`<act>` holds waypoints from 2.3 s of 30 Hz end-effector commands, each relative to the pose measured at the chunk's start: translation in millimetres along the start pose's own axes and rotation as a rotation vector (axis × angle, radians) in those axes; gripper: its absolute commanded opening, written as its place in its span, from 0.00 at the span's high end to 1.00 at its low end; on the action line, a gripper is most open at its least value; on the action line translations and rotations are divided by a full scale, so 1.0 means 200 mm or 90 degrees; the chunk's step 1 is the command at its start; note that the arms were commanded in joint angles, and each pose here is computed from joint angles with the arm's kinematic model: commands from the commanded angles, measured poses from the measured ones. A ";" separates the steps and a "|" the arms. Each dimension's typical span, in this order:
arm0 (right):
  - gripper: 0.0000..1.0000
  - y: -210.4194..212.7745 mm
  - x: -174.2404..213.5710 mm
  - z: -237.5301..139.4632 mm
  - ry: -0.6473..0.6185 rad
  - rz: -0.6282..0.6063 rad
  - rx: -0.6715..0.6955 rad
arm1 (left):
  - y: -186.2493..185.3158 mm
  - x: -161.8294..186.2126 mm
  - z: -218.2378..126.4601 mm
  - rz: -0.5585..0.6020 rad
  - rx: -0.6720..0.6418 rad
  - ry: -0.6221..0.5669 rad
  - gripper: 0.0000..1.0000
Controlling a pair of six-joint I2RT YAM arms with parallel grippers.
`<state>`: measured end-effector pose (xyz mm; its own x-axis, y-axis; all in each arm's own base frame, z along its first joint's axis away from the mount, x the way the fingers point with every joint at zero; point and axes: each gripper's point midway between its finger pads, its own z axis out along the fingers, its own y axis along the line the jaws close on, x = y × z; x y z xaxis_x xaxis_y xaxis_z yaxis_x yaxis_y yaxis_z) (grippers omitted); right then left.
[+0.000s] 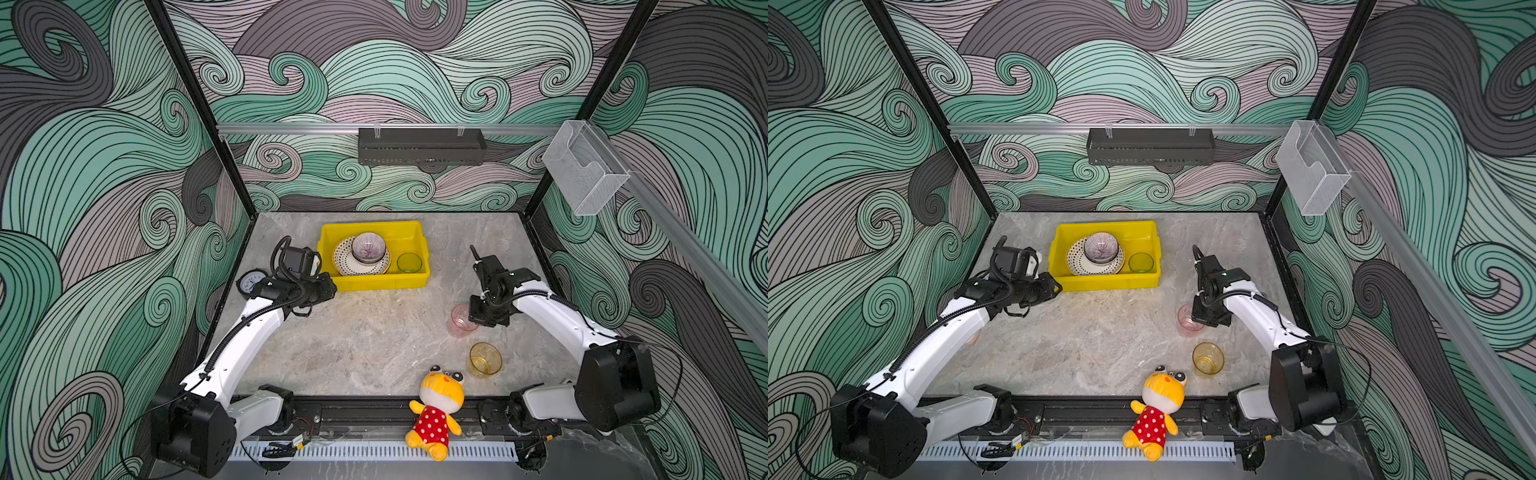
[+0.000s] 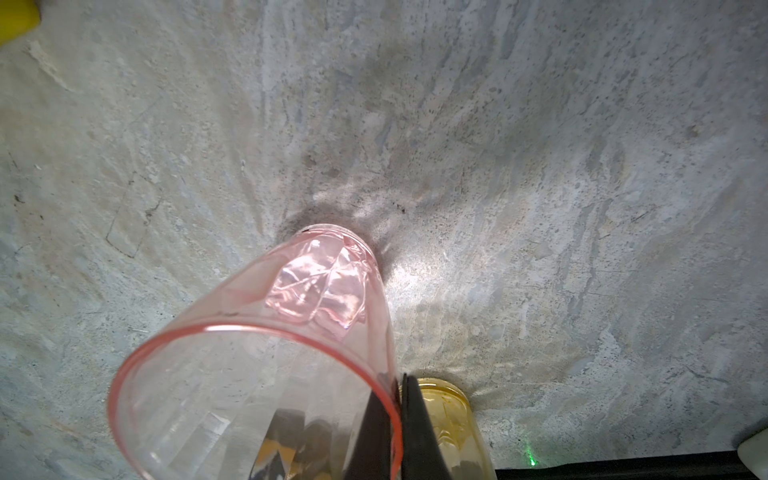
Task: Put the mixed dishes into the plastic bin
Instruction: 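Lower the right gripper and grasp the pink glass rim, then lift the pink glass with the right gripper and carry it over the bin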
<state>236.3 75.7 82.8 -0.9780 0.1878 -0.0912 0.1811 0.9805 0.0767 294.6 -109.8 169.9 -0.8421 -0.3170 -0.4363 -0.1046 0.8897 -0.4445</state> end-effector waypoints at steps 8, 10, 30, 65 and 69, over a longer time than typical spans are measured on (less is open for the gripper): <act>1.00 0.06 -0.07 -0.10 -0.033 0.004 -0.038 | -0.02 -0.04 -0.06 0.012 0.003 -0.015 0.68; 1.00 0.08 -0.09 -0.12 -0.042 0.005 -0.046 | -0.02 -0.04 -0.07 0.013 0.002 -0.016 0.68; 1.00 0.29 -0.32 -0.42 -0.133 -0.065 -0.062 | -0.01 -0.07 -0.10 0.022 -0.005 -0.052 0.69; 1.00 0.79 -0.70 -0.48 -0.170 -0.171 -0.063 | 0.08 -0.08 -0.07 0.049 -0.054 -0.074 0.69; 1.00 0.83 -0.74 -0.47 -0.170 -0.175 -0.066 | 0.08 -0.08 -0.06 0.050 -0.058 -0.070 0.69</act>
<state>399.7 203.9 196.2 -0.9280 -0.0488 -0.3694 -0.1011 0.9872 0.1234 295.5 -90.7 177.4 -0.7950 -0.2844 -0.5358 -0.0917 0.9294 -0.3574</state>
